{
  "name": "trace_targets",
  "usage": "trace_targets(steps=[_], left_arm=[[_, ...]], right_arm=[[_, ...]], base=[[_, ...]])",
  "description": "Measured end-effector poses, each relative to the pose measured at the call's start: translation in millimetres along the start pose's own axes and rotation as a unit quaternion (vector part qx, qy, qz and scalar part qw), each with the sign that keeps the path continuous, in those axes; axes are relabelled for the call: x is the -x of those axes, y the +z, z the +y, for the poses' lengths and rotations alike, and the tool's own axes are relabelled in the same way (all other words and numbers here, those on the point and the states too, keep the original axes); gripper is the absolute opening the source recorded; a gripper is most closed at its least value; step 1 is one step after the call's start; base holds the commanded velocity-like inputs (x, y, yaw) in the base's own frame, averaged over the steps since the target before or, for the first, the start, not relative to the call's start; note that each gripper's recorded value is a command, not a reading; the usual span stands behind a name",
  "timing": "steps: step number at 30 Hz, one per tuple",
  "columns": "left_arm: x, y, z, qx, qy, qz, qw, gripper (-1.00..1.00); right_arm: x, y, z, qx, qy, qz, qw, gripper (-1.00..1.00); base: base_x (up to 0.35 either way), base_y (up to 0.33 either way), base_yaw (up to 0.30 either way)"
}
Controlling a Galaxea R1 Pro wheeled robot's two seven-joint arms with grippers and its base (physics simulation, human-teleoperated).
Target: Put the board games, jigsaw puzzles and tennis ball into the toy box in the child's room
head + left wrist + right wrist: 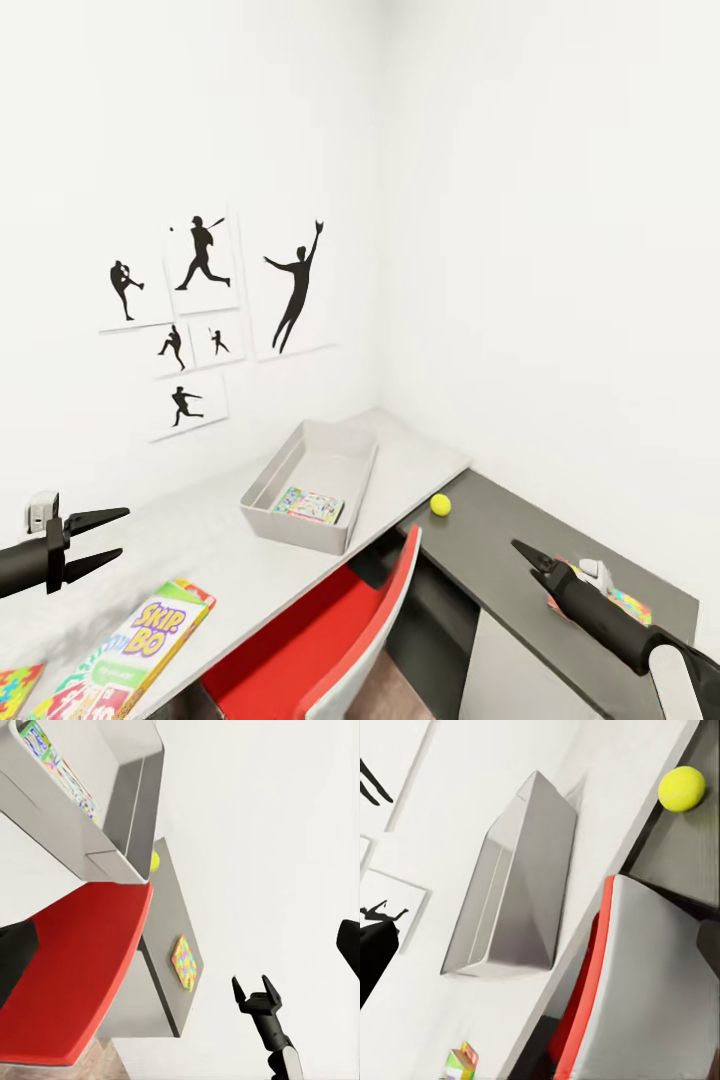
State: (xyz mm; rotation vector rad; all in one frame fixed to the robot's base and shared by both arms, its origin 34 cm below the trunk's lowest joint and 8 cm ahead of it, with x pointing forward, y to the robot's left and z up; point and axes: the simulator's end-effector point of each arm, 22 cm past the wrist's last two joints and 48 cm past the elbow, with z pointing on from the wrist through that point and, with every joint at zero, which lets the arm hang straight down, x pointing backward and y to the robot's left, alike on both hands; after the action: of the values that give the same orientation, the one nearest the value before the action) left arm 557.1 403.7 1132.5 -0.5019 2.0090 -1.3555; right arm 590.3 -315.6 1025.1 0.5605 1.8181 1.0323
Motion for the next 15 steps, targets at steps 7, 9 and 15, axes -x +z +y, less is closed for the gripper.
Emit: trace_targets(steps=[7, 9, 15], left_arm=[[-0.1, 0.0, 0.3, 0.000, 0.000, 0.000, 1.0000, 1.00], [-0.1, 0.0, 0.4, 0.001, 0.000, 0.000, 1.0000, 1.00], [-0.1, -0.2, 0.3, 0.001, 0.000, 0.000, 1.0000, 1.00]], right_arm=[[0.0, 0.0, 0.0, 0.000, 0.000, 0.000, 1.0000, 1.00], [0.0, -0.1, -0.2, 0.000, 0.000, 0.000, 1.0000, 1.00], [0.0, -0.2, -0.4, -0.001, -0.001, 0.000, 1.0000, 1.00]], base=[[-0.277, 0.148, -0.260], [-0.241, 0.139, -0.260], [-0.164, 0.063, -0.260]])
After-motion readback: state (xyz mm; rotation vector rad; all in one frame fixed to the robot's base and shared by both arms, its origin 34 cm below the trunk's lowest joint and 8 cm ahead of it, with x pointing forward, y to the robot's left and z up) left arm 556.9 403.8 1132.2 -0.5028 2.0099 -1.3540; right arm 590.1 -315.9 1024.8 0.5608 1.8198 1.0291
